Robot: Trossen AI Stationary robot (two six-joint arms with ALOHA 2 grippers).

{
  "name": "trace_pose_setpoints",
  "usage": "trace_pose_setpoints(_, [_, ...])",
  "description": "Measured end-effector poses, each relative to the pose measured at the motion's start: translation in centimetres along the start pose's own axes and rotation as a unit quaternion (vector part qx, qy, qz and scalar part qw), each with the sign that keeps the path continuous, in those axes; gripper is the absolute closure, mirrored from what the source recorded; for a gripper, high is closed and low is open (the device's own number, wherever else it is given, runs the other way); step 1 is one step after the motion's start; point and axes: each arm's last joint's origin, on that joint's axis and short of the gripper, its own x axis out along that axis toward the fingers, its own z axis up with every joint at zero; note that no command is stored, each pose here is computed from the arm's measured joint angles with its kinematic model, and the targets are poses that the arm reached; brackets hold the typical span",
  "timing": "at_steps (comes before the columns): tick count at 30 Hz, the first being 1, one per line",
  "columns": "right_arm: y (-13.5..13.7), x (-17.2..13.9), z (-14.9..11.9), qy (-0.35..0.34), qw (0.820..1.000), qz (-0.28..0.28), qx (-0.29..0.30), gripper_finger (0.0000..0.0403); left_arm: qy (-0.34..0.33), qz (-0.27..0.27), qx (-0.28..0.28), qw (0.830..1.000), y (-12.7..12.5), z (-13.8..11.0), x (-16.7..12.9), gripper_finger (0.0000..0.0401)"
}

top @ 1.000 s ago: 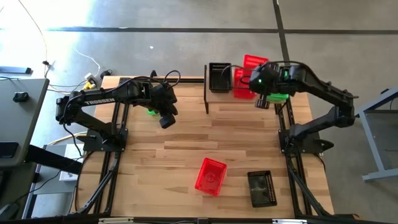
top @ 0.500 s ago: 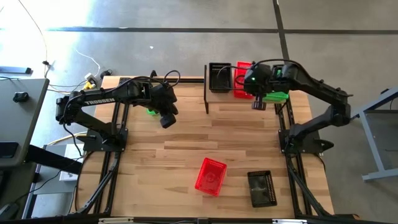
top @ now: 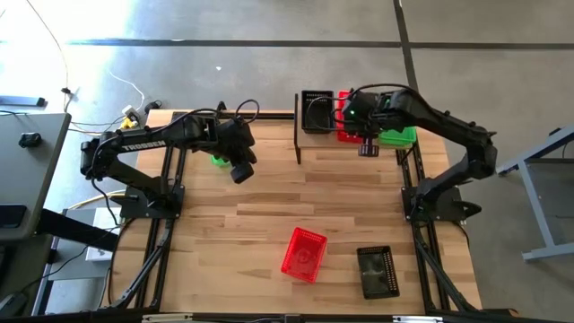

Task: Stack baskets on shelf by color
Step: Stack the red bin on top of the red bin on the shelf

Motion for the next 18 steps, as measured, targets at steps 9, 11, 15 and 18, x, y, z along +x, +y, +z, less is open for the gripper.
trace_pose_setpoints(9, [-0.5, 1.0, -0.1, 0.031, 0.999, 0.014, -0.001, 0.04, 0.0, 0.009, -0.017, 1.0, 1.0, 0.2, 0.1, 0.0294])
trace_pose_setpoints(11, [-0.5, 1.0, -0.2, 0.033, 0.999, 0.011, -0.01, 0.0394, 0.0, 0.011, -0.021, 1.0, 1.2, 0.2, 0.1, 0.0294])
trace_pose_setpoints(15, [-0.6, 1.0, -0.2, 0.043, 0.998, -0.005, -0.039, 0.0376, 0.0, 0.015, -0.029, 0.999, 1.7, 0.3, 0.1, 0.0294])
trace_pose_setpoints(18, [-0.6, 1.0, -0.2, 0.043, 0.997, -0.006, -0.058, 0.0357, 0.0, 0.017, -0.032, 0.999, 1.9, 0.3, 0.2, 0.0294])
